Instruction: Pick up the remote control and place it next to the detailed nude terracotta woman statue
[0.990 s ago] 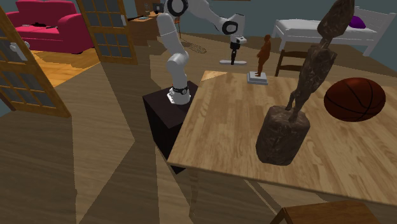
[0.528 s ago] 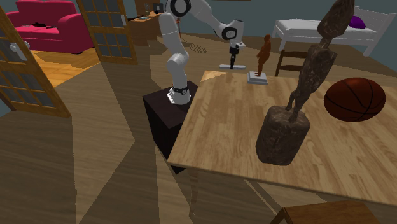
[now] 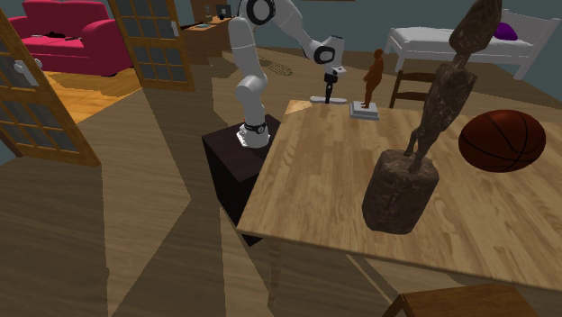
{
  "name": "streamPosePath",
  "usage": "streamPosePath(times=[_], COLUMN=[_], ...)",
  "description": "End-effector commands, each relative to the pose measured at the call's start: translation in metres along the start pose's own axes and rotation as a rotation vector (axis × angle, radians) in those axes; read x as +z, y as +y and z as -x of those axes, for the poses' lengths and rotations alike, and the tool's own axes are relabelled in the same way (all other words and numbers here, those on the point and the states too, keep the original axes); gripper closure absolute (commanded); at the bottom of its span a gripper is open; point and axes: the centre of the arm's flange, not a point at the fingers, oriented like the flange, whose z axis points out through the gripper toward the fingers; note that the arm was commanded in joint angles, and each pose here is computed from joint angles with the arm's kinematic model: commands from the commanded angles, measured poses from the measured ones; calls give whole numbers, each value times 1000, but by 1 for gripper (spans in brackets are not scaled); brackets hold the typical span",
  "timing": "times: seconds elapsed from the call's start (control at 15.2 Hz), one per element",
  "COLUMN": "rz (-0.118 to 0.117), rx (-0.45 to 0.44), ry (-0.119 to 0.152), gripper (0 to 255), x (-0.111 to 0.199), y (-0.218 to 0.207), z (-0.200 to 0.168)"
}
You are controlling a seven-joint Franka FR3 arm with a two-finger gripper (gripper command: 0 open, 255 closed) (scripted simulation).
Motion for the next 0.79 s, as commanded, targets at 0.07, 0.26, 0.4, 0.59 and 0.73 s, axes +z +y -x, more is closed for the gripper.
streamPosePath(times=[0.07, 0.26, 0.4, 0.59, 0.73], rz=[0, 0, 0, 0, 0], rx=[0, 0, 0, 0, 0], ry=[1, 1, 1, 1, 1], gripper=[255, 255, 0, 0, 0], x=[1, 1, 1, 1, 1], y=[0, 0, 0, 0, 0], z=[0, 0, 0, 0, 0])
